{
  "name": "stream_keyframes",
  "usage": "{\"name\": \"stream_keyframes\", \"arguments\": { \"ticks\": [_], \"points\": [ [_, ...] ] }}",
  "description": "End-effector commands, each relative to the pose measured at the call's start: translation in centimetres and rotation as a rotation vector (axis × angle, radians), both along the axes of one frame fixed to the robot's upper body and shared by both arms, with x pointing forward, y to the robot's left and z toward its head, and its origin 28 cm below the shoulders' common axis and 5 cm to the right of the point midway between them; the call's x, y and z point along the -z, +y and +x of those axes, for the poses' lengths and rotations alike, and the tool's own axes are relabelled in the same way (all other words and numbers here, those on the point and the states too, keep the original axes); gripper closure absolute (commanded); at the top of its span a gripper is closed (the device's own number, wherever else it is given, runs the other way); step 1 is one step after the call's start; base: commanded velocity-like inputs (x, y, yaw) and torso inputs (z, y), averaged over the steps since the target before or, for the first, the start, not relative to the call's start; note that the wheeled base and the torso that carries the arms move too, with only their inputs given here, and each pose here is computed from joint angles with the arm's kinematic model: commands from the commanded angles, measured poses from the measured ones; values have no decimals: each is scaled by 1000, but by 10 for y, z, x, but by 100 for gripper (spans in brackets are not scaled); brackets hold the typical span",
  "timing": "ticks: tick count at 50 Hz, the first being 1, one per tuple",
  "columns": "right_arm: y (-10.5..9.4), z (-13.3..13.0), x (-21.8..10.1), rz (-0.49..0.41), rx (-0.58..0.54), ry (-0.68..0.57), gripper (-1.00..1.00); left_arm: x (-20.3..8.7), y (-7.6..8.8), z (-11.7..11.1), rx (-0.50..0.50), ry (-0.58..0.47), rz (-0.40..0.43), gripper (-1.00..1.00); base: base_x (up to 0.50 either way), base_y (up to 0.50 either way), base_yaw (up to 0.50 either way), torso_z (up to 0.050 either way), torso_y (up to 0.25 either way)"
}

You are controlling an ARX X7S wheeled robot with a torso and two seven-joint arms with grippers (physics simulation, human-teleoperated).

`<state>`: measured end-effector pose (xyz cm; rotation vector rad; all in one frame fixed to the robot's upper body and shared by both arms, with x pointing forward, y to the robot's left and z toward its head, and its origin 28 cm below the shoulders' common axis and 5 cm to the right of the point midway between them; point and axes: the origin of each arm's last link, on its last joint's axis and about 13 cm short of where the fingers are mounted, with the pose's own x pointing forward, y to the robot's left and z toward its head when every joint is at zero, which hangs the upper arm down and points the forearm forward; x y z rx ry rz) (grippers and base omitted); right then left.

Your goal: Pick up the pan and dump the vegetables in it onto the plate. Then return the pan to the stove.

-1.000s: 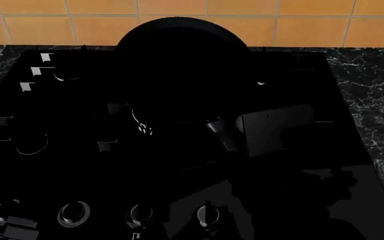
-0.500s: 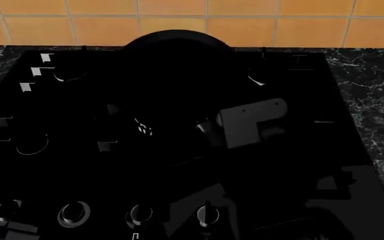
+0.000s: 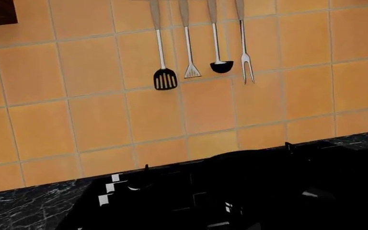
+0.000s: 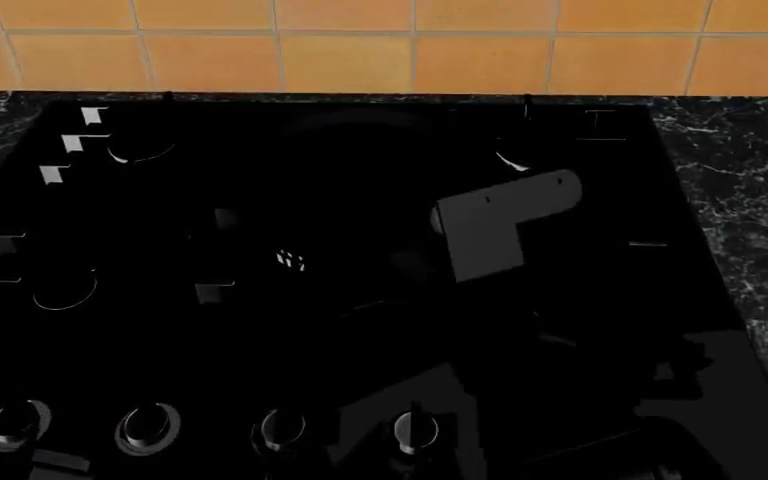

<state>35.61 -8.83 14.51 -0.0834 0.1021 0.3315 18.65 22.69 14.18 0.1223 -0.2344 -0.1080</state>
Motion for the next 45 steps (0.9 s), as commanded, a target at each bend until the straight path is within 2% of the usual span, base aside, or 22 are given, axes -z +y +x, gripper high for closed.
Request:
{"name": "stream_keyframes", "arguments": {
  "ticks": [1, 22, 45],
  "points": [
    [-8, -45, -32, -19, 25, -146, -100, 1, -3, 5, 20, 11, 0, -100, 0, 0, 0, 0, 0],
    [-24, -136, -28, -49, 93, -196, -100, 0, -8, 13, 52, 2, 6, -100, 0, 0, 0, 0, 0],
    [-43, -181, -27, -13, 164, -274, -100, 0, -14, 14, 91, -6, 11, -100, 0, 0, 0, 0, 0]
  ]
}}
